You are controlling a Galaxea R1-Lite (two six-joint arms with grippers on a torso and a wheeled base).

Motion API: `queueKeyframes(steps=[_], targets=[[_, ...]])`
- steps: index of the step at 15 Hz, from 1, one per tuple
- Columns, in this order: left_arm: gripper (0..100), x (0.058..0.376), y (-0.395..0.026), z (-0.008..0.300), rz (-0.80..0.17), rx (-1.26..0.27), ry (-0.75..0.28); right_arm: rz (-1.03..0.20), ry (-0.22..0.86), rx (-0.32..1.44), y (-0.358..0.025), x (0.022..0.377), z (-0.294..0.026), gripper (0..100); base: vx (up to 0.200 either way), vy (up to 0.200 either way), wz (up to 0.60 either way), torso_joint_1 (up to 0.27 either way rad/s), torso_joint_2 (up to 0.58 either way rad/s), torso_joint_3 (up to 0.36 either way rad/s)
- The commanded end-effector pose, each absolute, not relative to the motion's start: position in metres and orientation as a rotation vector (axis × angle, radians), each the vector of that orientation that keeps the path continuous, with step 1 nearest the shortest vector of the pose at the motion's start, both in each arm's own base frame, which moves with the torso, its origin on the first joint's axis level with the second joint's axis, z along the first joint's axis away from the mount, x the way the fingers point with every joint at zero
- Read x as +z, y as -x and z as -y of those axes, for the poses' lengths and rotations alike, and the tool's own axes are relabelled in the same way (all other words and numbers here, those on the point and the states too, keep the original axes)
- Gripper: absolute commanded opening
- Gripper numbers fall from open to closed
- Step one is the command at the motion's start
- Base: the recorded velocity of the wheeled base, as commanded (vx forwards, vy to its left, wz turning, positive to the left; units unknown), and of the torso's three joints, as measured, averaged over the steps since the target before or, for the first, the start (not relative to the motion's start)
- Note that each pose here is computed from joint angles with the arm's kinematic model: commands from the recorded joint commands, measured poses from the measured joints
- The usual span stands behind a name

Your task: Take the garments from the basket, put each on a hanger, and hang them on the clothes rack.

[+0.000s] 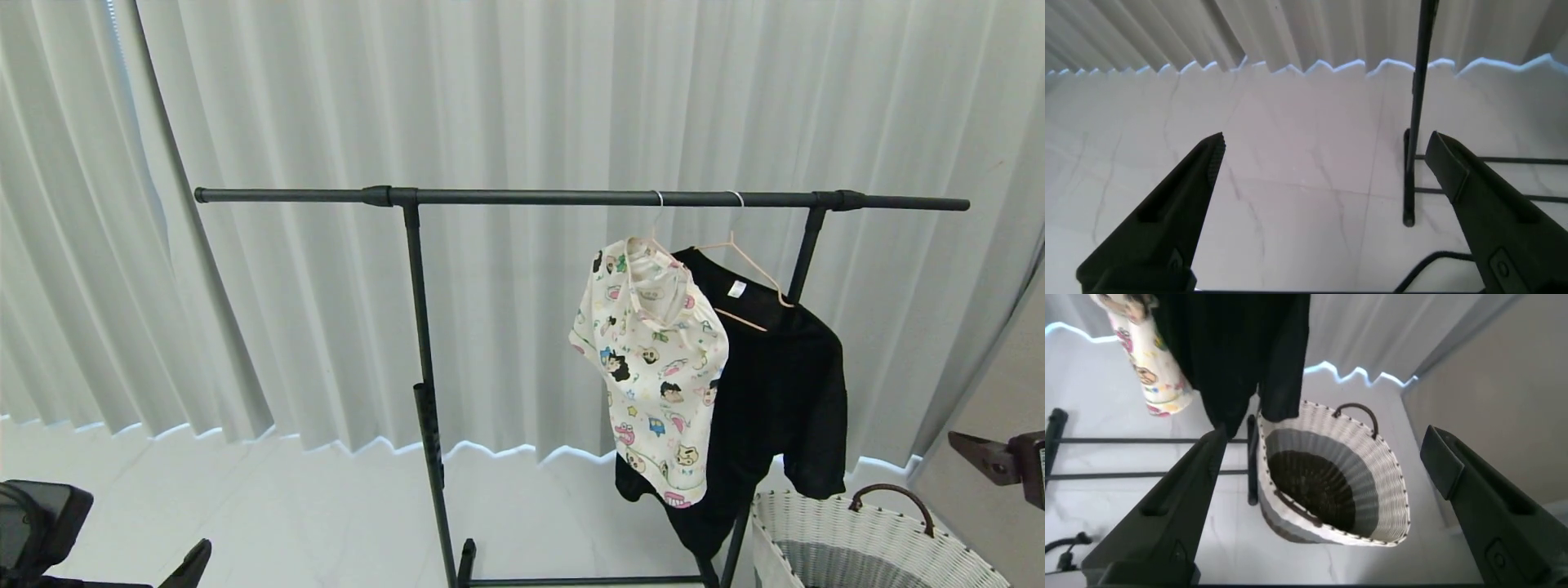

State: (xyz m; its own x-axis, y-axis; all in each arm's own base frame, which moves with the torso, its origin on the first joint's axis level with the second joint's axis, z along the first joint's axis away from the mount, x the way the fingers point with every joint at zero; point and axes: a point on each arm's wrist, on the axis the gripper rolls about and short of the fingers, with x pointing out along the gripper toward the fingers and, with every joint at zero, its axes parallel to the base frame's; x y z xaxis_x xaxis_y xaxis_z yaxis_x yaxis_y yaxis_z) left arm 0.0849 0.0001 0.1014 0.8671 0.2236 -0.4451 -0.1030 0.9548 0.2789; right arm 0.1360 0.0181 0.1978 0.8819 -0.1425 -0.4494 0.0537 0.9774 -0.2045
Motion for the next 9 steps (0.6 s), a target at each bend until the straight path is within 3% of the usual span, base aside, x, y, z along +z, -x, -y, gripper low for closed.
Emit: queueKeyframes(steps=[1, 7, 9], targets=[[100, 0.102, -0.069, -0.002, -0.442, 0.199, -0.216, -0.455, 0.183, -0.144, -0.124, 0.199, -0.01, 100, 0.0, 0.0, 0.0, -0.232, 0.52, 0.281], [100, 0.086, -0.017, -0.007, -0.405, 0.284, -0.172, -0.421, 0.167, -0.29, -0.079, 0.179, 0.008, 100, 0.0, 0.0, 0.0, -0.216, 0.5, 0.282], [100, 0.082, -0.003, -0.007, -0.334, 0.301, -0.169, -0.415, 0.161, -0.308, -0.067, 0.169, 0.009, 100, 0.0, 0.0, 0.0, -0.193, 0.49, 0.288]])
